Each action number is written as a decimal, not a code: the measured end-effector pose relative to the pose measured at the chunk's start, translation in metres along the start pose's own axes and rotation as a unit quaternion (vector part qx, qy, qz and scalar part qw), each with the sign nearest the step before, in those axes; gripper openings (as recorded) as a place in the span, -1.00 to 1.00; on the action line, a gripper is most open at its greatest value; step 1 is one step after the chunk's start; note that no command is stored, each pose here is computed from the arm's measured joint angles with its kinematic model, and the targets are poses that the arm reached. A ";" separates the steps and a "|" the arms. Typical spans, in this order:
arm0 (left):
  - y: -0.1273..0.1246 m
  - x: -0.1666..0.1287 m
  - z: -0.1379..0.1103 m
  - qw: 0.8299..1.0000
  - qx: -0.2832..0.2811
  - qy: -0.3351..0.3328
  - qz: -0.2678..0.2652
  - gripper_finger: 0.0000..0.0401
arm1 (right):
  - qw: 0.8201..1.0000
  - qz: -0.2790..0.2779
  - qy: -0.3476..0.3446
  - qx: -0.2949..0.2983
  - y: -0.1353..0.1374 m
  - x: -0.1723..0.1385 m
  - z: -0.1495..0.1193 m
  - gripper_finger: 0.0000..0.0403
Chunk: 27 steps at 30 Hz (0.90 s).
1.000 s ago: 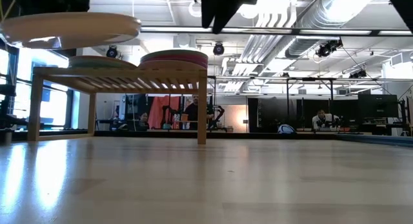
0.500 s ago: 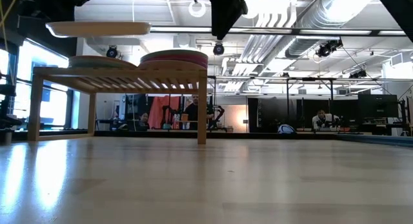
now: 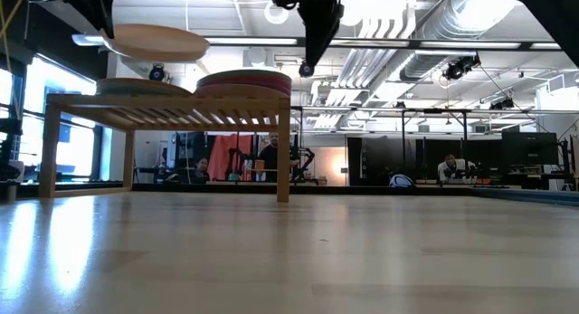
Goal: Place and stack plates onto a shelf
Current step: Stack the light orange plate on top of the brown plate on the shelf
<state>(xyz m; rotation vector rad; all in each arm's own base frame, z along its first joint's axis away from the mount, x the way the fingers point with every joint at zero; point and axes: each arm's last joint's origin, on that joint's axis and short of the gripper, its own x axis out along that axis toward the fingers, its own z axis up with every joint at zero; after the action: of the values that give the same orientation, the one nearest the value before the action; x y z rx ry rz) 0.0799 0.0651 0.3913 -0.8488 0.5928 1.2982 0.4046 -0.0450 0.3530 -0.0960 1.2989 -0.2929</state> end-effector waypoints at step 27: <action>0.010 0.034 0.042 0.993 -0.037 0.051 0.097 -0.99 | 0.999 0.023 0.007 0.036 -0.021 0.006 -0.001 -0.33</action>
<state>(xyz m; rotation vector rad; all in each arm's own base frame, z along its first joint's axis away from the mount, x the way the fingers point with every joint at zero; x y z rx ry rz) 0.0737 0.1195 0.3868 -0.9400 0.7254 1.4655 0.4018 -0.0668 0.3522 -0.0039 1.3012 -0.3018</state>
